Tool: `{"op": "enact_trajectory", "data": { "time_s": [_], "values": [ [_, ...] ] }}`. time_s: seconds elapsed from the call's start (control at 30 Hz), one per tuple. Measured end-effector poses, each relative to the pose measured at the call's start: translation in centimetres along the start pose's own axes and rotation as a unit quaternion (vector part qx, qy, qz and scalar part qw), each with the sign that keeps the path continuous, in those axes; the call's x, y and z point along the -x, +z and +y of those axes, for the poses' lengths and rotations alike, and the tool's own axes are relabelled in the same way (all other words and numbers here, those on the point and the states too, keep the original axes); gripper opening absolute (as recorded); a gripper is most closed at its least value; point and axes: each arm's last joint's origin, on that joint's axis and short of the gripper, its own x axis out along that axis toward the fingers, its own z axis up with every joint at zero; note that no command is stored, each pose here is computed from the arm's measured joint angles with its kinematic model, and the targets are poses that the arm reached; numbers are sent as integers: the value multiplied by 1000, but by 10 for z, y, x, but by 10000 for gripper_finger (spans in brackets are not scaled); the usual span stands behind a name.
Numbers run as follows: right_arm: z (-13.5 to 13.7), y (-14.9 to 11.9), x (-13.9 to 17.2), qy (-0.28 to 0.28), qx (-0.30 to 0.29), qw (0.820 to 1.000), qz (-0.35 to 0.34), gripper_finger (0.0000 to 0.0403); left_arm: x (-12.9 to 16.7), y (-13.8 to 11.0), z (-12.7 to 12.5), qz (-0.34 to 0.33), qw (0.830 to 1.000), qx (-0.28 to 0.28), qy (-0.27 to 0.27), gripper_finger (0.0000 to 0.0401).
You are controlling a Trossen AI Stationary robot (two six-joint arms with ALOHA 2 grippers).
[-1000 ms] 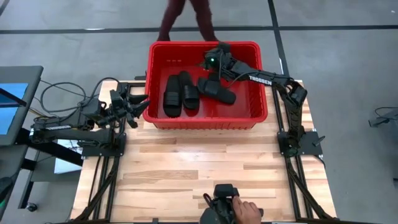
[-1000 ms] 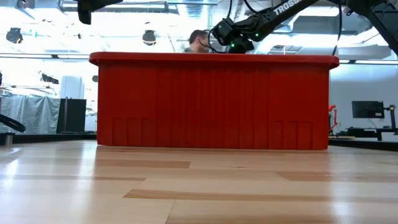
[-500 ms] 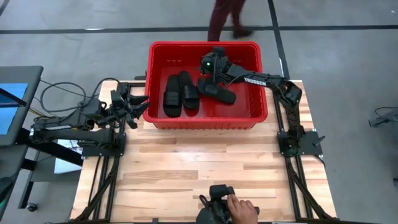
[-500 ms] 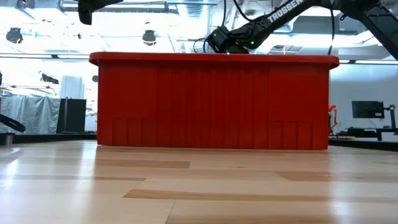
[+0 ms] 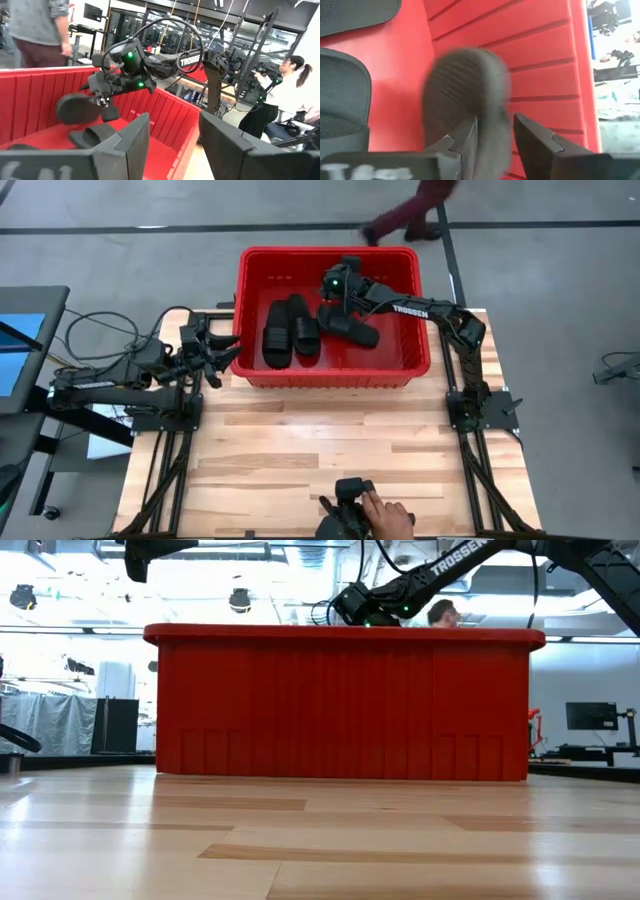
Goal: Pick and place slides into bin
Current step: Put the black slide into the red bin, then adjust the slides in the red bin
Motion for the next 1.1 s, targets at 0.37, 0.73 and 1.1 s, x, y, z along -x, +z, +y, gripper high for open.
{"op": "enact_trajectory", "data": {
  "time_s": [0.37,0.73,1.1],
  "values": [
    [7,-5,1,28,9,999,27,179,0,-1,0,5,1000,-2,1,162],
    [-10,18,52,12,-9,1000,-23,172,0,-2,1,10,1000,-3,2,162],
    [-88,22,165,-43,-216,963,-154,153,0,-2,1,11,1000,-4,2,162]
  ]
}}
